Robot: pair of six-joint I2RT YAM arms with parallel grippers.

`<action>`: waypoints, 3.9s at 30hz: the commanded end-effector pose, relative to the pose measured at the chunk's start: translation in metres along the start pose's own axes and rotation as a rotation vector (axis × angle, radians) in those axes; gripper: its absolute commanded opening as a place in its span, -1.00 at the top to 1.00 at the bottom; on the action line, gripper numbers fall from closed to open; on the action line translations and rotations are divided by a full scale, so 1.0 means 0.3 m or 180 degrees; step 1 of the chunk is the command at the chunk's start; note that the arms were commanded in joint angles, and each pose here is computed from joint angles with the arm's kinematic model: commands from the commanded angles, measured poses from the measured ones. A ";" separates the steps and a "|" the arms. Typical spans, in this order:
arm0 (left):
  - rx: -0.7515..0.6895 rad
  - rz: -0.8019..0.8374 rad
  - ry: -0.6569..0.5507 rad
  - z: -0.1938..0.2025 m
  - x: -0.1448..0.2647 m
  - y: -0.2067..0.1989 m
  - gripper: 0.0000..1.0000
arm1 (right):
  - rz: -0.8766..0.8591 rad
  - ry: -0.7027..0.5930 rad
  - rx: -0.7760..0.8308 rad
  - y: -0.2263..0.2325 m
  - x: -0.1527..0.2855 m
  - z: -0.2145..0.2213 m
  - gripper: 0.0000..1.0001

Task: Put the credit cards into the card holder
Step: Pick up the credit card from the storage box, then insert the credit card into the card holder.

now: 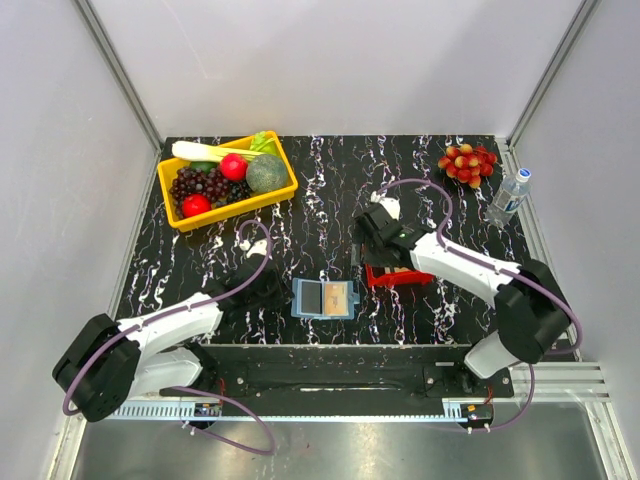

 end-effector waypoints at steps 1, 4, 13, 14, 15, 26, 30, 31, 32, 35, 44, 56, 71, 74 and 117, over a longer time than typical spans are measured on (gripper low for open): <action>-0.0043 0.0156 -0.0064 -0.026 0.005 -0.041 1.00 | 0.0148 -0.0009 0.0082 -0.014 -0.016 -0.034 -0.63; -0.0039 0.0160 -0.0074 -0.029 0.005 -0.041 1.00 | 0.0216 0.0065 0.0114 -0.029 -0.046 -0.021 -0.64; -0.0050 0.0154 -0.0060 -0.029 0.004 -0.043 1.00 | 0.0144 0.0262 0.0159 -0.031 -0.104 0.009 -0.57; -0.0053 0.0159 -0.0061 -0.029 0.003 -0.044 1.00 | 0.0127 0.0276 0.0145 -0.029 -0.109 0.008 -0.56; -0.0054 0.0150 -0.0050 -0.026 0.002 -0.042 1.00 | 0.0119 0.0303 0.0156 -0.027 -0.115 0.015 -0.55; -0.0054 0.0151 -0.0037 -0.025 -0.002 -0.044 1.00 | -0.0015 0.0314 0.0155 -0.012 -0.110 0.016 -0.06; -0.0070 0.0152 -0.0016 -0.021 -0.004 -0.043 1.00 | -0.0028 0.0308 0.0153 -0.016 -0.107 0.015 -0.05; -0.0065 0.0146 -0.0009 -0.019 -0.005 -0.041 1.00 | -0.0020 0.0309 0.0151 -0.022 -0.106 0.015 -0.05; -0.0065 0.0146 -0.0009 -0.019 -0.005 -0.041 1.00 | -0.0030 0.0305 0.0149 -0.019 -0.107 0.014 -0.05; -0.0066 0.0139 -0.0001 -0.016 -0.006 -0.039 1.00 | -0.0033 0.0295 0.0157 -0.022 -0.100 0.013 -0.01; -0.0085 0.0150 0.0001 -0.024 -0.005 -0.048 1.00 | -0.0020 0.0159 0.0129 -0.025 -0.082 -0.028 0.12; -0.0096 0.0162 0.0024 -0.019 -0.012 -0.048 1.00 | 0.0030 0.0151 0.0159 -0.037 -0.086 -0.039 0.67; -0.0073 0.0201 -0.0058 -0.041 0.006 -0.062 1.00 | -0.0139 -0.0315 -0.0237 -0.025 0.117 -0.155 1.00; -0.0038 0.0231 -0.0076 -0.040 0.009 -0.064 1.00 | -0.0461 -0.0319 -0.0392 0.049 0.155 -0.127 1.00; 0.0269 0.0539 -0.0199 -0.038 0.066 -0.099 1.00 | -0.0491 -0.0650 0.0210 0.521 0.082 0.254 1.00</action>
Point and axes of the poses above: each gripper's point midway between its finger pads, its own x axis back along the fingers, its own y axis along the line the jaws close on, z = x × y, the point moved 1 cm from there along x, back along the fingers, and after that the axes turned 8 degrees about -x, right-handed, at the moved point
